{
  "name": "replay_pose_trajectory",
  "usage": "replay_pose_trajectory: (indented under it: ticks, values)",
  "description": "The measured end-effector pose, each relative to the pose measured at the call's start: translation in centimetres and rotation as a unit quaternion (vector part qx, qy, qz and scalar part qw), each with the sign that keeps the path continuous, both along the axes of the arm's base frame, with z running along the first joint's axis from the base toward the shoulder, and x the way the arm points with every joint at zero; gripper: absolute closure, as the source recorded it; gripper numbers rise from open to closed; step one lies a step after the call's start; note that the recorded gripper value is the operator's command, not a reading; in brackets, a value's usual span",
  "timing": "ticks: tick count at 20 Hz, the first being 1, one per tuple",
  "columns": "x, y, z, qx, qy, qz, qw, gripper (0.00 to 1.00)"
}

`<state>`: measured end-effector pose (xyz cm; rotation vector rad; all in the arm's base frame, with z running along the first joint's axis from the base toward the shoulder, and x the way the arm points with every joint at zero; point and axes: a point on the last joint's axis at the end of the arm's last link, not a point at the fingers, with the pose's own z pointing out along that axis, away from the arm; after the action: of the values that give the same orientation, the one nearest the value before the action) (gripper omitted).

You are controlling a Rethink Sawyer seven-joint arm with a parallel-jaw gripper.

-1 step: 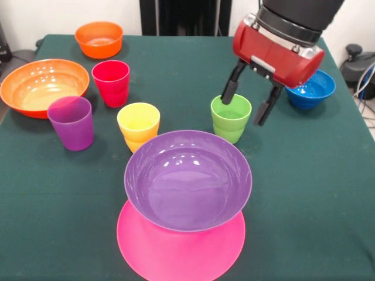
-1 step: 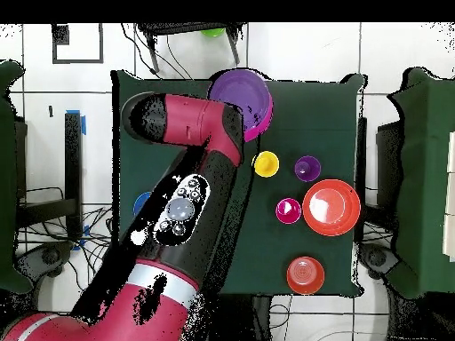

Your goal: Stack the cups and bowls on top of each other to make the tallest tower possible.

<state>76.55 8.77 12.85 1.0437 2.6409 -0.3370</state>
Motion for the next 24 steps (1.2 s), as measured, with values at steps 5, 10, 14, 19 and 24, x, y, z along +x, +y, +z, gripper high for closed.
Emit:
replay_pose_trajectory:
  ticks: [5, 10, 14, 19, 24]
  values:
    - [-0.1, -0.7, 0.5, 0.009, -0.018, -0.005, 0.9998, 0.00]
    - [-0.1, -1.8, 0.6, 0.016, -0.035, -0.011, 0.9992, 0.00]
    - [-0.5, -3.3, 0.2, 0.024, -0.044, -0.020, 0.9985, 0.00]
    - [-1.6, -5.2, -0.3, 0.032, -0.043, -0.034, 0.9980, 0.00]
    - [-3.2, -6.6, -0.9, 0.036, -0.033, -0.041, 0.9979, 0.00]
